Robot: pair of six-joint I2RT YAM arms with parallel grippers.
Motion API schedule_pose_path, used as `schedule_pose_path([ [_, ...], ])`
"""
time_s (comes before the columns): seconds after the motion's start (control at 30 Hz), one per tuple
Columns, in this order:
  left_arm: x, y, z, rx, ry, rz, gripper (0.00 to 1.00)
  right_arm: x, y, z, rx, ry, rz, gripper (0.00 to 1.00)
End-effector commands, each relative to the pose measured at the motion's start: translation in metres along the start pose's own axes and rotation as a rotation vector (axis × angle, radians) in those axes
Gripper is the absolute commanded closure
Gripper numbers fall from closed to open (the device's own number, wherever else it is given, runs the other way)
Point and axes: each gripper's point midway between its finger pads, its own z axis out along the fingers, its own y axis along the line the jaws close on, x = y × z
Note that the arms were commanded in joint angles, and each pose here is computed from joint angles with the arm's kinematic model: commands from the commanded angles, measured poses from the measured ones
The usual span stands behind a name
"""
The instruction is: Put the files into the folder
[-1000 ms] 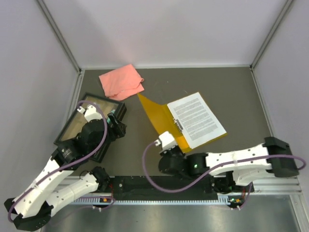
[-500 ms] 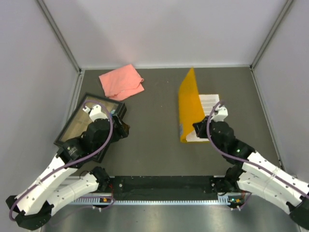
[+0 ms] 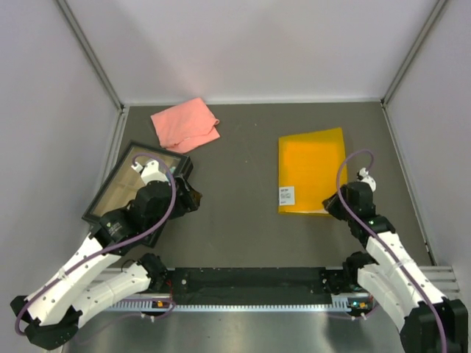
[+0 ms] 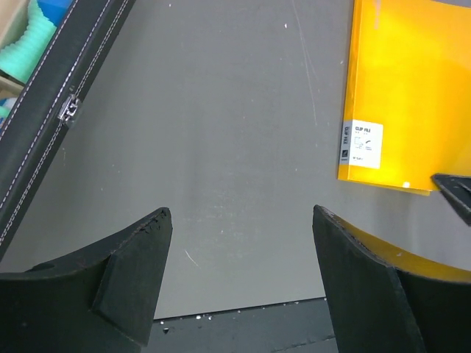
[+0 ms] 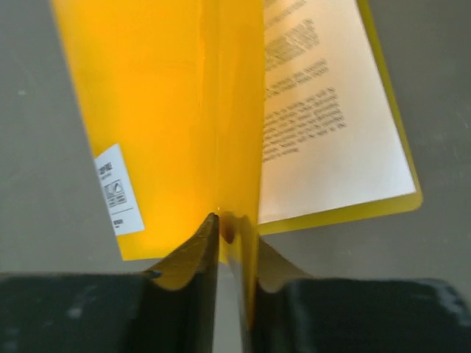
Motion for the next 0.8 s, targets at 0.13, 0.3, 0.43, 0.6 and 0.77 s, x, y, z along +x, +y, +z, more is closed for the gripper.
schedule_pose_path([
  [0.13, 0.001, -0.009, 0.005, 0.041, 0.000, -0.023, 0.18, 0.027, -0.060, 0.013, 0.310, 0.174, 0.050, 0.53],
  [0.3, 0.002, -0.008, 0.004, 0.042, -0.001, -0.023, 0.18, 0.007, -0.046, 0.005, 0.291, 0.149, 0.026, 0.27],
  [0.43, 0.001, -0.010, 0.004, 0.050, -0.005, -0.024, 0.18, -0.019, -0.031, -0.018, 0.244, 0.066, -0.002, 0.16],
  [0.6, -0.002, -0.020, 0.005, 0.079, 0.004, -0.008, 0.17, -0.026, -0.012, -0.040, 0.161, 0.054, -0.006, 0.01],
  [0.77, -0.025, -0.042, -0.011, 0.163, -0.041, -0.005, 0.13, -0.066, 0.045, -0.087, -0.049, -0.020, -0.055, 0.01],
])
